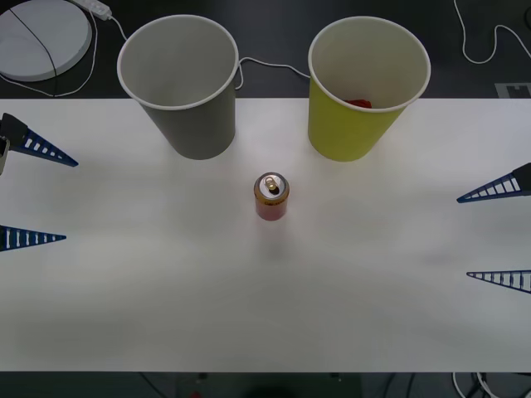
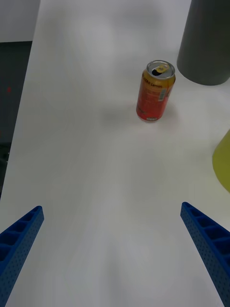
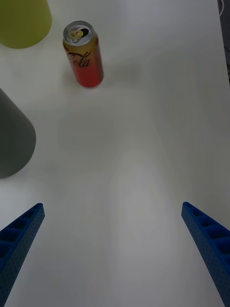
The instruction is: Put the can into the green bin and the plastic bottle into the gray bin
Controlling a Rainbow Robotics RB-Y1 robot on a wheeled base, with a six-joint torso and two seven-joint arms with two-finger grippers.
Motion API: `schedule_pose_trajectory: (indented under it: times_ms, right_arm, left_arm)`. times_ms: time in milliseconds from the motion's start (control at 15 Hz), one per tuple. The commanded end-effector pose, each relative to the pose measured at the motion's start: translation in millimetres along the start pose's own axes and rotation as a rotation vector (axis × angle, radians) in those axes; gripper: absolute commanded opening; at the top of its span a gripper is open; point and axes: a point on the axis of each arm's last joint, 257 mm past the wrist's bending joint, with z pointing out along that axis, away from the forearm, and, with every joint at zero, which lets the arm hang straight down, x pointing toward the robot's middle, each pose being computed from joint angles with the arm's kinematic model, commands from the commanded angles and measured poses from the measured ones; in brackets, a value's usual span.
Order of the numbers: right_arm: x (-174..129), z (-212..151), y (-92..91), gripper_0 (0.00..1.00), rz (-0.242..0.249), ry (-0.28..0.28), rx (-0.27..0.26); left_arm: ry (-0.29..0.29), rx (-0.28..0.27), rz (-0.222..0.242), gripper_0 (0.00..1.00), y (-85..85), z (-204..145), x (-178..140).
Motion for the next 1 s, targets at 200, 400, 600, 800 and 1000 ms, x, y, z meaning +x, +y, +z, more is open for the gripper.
schedule_pose_trajectory:
  times_ms: [200, 400, 600, 800, 1000]
  right_arm:
    - [0.0, 0.0, 0.0, 1.0, 0.0, 0.0, 0.0]
    - [-2.1, 8.1, 6.1, 1.0, 0.017, -0.031, -0.012]
    - [-1.1, 12.7, 0.7, 1.0, 0.023, -0.034, 0.011]
    - [1.0, 30.9, -3.1, 1.0, 0.084, -0.102, 0.039]
    - [2.6, 49.6, -6.8, 1.0, 0.122, -0.139, 0.072]
  left_arm:
    - [0.0, 0.0, 0.0, 1.0, 0.0, 0.0, 0.0]
    - [0.0, 0.0, 0.0, 1.0, 0.0, 0.0, 0.0]
    - [0.0, 0.0, 0.0, 1.0, 0.0, 0.0, 0.0]
    - [0.0, 0.0, 0.0, 1.0, 0.0, 0.0, 0.0]
    - [0.0, 0.0, 0.0, 1.0, 0.0, 0.0, 0.0]
